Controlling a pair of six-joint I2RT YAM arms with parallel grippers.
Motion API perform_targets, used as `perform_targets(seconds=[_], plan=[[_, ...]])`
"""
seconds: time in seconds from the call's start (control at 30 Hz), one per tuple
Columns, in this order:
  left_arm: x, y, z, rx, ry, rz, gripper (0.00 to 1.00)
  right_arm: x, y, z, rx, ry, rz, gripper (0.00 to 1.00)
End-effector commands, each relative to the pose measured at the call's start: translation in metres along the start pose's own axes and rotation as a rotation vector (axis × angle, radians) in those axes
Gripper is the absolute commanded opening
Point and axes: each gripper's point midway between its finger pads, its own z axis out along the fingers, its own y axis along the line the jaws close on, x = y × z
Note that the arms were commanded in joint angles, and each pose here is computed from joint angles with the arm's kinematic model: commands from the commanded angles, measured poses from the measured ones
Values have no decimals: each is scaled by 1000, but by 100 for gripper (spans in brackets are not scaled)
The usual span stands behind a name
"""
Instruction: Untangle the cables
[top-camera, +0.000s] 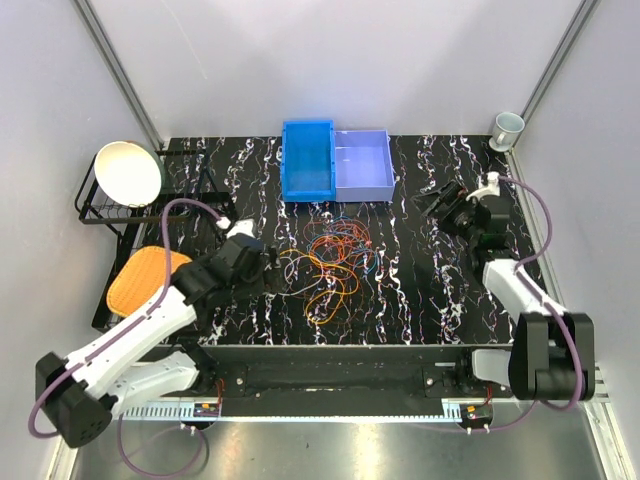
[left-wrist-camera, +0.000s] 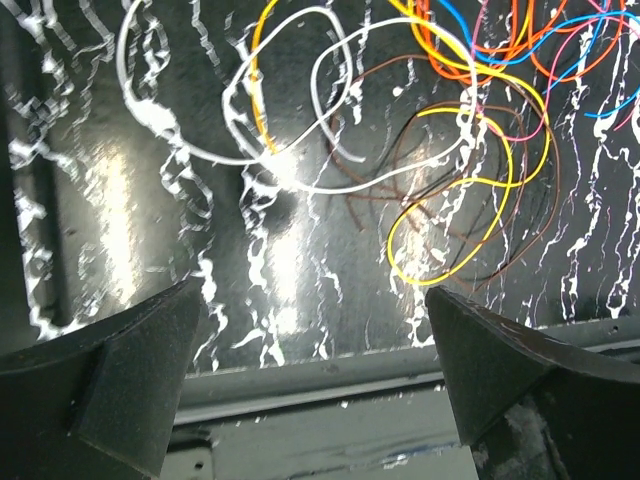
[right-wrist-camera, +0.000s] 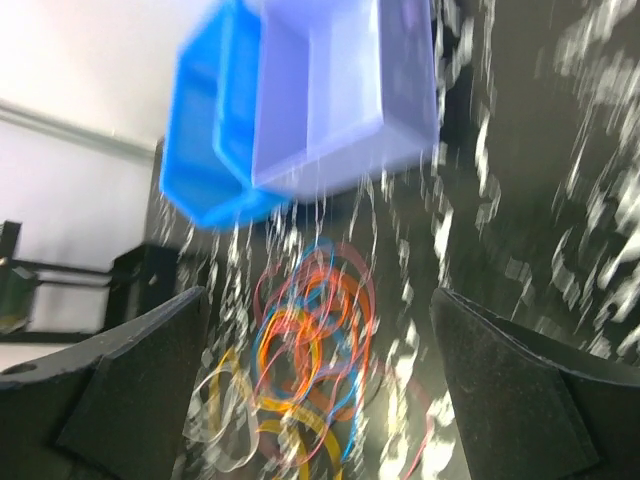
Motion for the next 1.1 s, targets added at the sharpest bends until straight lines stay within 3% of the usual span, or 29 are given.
perform_targets(seconds=[0.0,0.37,0.53,0.9,1.07], plan=[[-14,-24,17,31,-62,-4,99,26,17,0,-37,179,209,96],[28,-40,72,-59,21,33,77,82,35,-23,3,325,163,93],[41,-36,88,-110,39,49,67,86,35,-32,6,333,142,93],[41,-29,100,-166,12,61,57,89,33,-36,7,336,113,93],[41,-27,105,-189,16,70,46,97,24,-39,50,368,109,93]])
